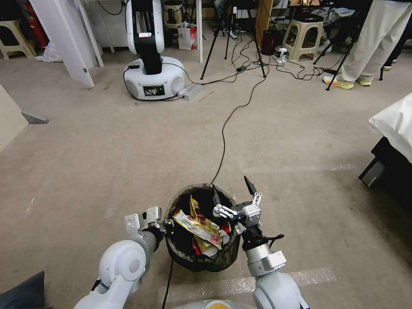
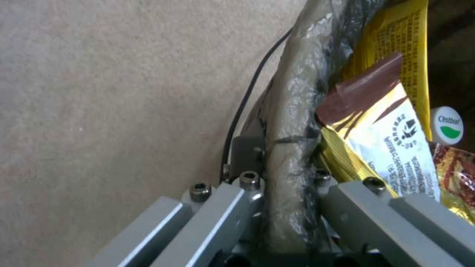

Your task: Pick up the trash bin, then pick up the garbage from the floor and place it into the trash bin.

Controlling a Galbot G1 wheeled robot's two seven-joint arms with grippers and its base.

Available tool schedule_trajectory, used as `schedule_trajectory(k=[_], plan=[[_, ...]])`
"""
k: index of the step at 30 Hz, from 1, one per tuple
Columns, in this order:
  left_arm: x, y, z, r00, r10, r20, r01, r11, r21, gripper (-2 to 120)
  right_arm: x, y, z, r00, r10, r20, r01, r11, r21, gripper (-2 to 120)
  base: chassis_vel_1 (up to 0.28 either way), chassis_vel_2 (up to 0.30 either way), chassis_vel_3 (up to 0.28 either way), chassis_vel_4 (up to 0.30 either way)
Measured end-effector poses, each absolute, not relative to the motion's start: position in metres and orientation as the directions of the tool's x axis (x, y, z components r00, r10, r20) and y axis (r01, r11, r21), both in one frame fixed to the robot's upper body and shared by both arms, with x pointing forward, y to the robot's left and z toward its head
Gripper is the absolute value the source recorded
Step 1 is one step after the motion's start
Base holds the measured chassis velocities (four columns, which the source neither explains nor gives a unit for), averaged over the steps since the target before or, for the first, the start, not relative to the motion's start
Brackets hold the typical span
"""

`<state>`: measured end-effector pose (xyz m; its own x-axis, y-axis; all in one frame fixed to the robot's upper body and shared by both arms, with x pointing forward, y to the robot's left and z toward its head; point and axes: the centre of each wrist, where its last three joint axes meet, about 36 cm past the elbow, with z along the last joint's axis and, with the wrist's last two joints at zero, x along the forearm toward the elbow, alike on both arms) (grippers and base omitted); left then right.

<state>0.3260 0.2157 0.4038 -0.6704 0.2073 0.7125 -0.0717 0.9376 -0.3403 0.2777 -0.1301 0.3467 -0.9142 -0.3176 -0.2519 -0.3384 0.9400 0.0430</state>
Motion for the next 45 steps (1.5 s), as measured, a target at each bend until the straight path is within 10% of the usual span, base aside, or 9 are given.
schedule_trajectory(k=[19,45], plan=[[0.337,0.205,0.389,-0.66,0.198,0.725,-0.076,0.942,-0.326,3,0.278,-0.13,0.347,-0.914,-0.318,-0.252,-0.338,0.94,0.043,100,0.0,0.0,0.0,0.0],[0.341,0.21,0.388,-0.666,0.197,0.72,-0.088,0.937,-0.339,85,0.278,-0.13,0.347,-0.914,-0.318,-0.252,-0.338,0.94,0.043,100,0.0,0.0,0.0,0.0]])
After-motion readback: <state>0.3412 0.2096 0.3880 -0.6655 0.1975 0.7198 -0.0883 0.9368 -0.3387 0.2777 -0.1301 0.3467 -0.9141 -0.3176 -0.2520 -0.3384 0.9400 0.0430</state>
